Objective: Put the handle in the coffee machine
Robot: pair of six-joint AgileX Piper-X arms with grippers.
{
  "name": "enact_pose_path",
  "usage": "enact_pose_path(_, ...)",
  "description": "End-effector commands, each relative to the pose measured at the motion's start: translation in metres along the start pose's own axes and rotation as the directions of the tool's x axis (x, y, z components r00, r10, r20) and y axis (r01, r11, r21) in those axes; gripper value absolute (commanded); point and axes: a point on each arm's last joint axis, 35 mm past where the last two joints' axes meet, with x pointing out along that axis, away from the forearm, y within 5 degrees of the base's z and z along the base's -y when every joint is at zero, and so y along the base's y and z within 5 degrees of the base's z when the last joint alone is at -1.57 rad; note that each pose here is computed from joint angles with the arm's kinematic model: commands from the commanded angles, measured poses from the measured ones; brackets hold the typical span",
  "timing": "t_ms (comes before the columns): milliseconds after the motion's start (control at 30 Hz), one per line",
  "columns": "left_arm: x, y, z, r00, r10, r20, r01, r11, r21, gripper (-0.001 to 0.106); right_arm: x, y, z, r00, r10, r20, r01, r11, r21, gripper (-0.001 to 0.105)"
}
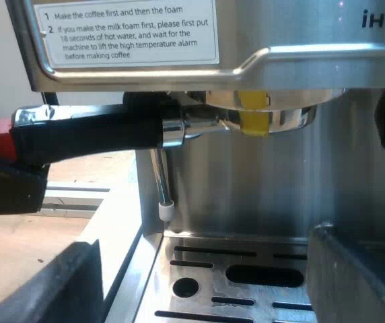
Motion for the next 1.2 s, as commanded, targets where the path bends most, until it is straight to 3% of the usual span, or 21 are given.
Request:
enact_pose_path(33, -0.014, -0.009, 0.01, 0.979, -0.098, 0.179, 0.1, 0.995, -0.002, 0.0, 0.001, -0.002, 0.003, 1.0, -0.012, 0.004, 0.012, 1.0, -0.003, 0.064)
enact_pose_path(267, -0.014, -0.012, 0.008, 0.979, -0.108, 0.176, 0.118, 0.992, -0.05, 0.0, 0.003, -0.003, 0.003, 1.0, -0.015, 0.003, 0.015, 1.0, -0.003, 0.064)
enact_pose_path(500, -0.014, -0.012, 0.008, 0.979, -0.108, 0.175, 0.118, 0.992, -0.05, 0.0, 0.017, -0.01, -0.001, 0.999, -0.031, -0.021, 0.031, 0.999, -0.023, 0.064)
enact_pose_path(600, -0.014, -0.012, 0.008, 0.979, -0.108, 0.175, 0.118, 0.992, -0.05, 0.0, 0.028, -0.013, -0.005, 0.999, 0.023, -0.036, -0.024, 0.999, -0.029, 0.064)
enact_pose_path(900, -0.014, -0.012, 0.008, 0.979, -0.108, 0.175, 0.118, 0.992, -0.05, 0.0, 0.047, -0.012, -0.024, 0.997, 0.004, -0.071, -0.01, 0.997, -0.075, 0.064)
enact_pose_path(933, -0.014, -0.012, 0.007, 0.979, -0.107, 0.174, 0.117, 0.992, -0.05, 0.0, 0.057, -0.009, -0.035, 0.997, -0.014, -0.074, 0.006, 0.995, -0.104, 0.059)
enact_pose_path(967, -0.014, -0.012, 0.007, 0.979, -0.107, 0.174, 0.117, 0.992, -0.05, 0.0, 0.066, -0.009, -0.041, 0.998, -0.031, -0.058, 0.026, 0.996, -0.086, 0.048)
enact_pose_path(1000, -0.014, -0.012, 0.007, 0.979, -0.107, 0.174, 0.117, 0.992, -0.05, 0.0, 0.069, -0.009, -0.043, 0.998, -0.038, -0.056, 0.033, 0.996, -0.079, 0.046)
enact_pose_path(1200, -0.014, -0.012, 0.007, 0.979, -0.107, 0.174, 0.117, 0.992, -0.05, 0.0, 0.094, -0.014, -0.062, 0.995, -0.098, -0.038, 0.097, 0.995, -0.019, 0.045)
